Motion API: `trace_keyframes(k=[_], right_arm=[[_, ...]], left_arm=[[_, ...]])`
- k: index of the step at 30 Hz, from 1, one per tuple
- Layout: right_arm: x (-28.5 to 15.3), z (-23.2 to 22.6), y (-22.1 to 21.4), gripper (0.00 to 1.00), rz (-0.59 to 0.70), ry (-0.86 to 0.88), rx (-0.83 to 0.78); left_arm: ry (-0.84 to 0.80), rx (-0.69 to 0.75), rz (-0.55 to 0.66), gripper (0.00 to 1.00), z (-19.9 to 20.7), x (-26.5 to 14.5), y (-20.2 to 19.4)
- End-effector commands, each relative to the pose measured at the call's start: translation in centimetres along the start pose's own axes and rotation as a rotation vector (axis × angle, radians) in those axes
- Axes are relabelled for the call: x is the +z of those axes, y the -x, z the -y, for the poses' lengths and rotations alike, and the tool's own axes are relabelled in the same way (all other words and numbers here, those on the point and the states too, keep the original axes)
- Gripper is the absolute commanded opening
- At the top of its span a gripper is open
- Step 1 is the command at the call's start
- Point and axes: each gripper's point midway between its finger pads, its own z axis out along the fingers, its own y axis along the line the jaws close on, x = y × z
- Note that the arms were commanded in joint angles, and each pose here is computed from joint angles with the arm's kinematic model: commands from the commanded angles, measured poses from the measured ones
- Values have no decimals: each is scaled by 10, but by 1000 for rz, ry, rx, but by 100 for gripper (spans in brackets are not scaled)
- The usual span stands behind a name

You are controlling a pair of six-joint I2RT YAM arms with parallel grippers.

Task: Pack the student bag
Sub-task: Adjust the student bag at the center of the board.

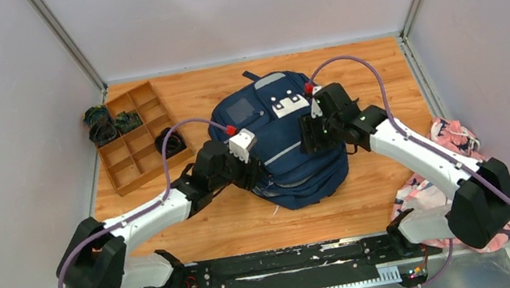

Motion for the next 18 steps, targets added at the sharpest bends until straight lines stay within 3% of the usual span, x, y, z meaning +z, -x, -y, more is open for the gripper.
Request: trace_keyframes(k=[1, 18], right_arm=[[-7, 0, -5, 57, 17, -6, -3], [-15, 31, -13, 58, 46, -99, 27]], left_arm=[[40, 30, 46, 53, -4, 12, 19], [14, -77, 61, 0, 5, 5, 10]])
